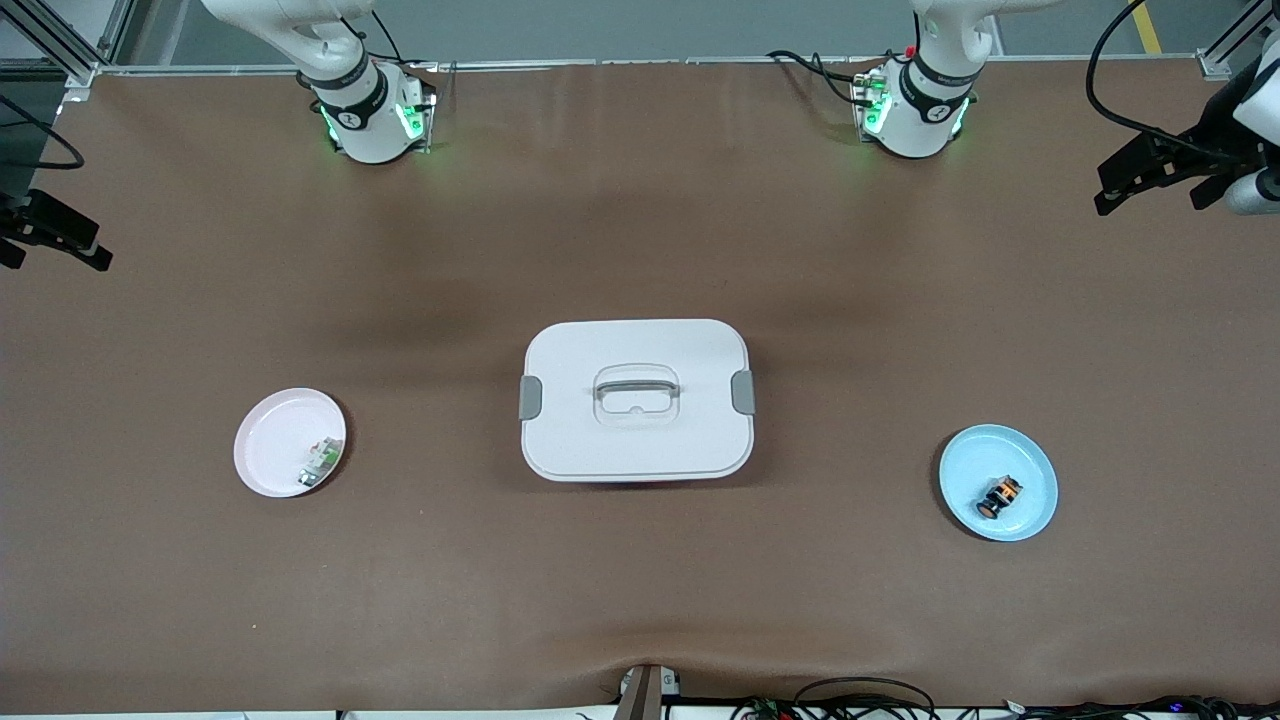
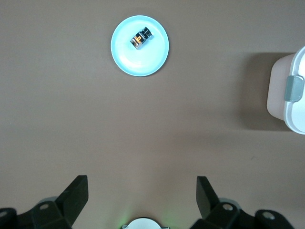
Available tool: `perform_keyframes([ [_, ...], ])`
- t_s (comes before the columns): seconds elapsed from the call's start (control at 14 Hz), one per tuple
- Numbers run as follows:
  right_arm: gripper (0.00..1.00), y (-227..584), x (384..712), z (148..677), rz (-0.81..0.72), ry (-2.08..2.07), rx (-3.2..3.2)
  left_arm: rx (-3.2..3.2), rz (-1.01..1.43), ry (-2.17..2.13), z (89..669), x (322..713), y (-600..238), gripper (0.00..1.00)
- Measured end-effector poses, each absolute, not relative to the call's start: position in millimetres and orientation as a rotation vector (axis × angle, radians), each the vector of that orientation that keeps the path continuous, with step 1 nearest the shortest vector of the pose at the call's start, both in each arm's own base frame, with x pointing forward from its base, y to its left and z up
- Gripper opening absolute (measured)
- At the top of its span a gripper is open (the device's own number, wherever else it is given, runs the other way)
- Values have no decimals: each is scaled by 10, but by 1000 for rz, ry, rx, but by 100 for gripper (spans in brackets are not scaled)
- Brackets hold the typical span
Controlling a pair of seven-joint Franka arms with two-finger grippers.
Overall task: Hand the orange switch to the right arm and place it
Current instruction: 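Move the left gripper toward the orange switch on the blue plate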
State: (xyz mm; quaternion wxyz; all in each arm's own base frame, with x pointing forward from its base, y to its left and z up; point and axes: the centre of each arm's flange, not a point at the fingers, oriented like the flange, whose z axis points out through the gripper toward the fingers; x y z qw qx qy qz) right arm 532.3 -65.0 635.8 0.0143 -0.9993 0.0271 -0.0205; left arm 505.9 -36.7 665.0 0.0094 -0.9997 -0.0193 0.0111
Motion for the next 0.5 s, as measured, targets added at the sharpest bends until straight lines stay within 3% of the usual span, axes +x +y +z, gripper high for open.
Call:
perform_keyframes([
  [0.5,100,-650,5323,6358,-64,84,-3111,-3104,44,-66,6624,5075,-333,100],
])
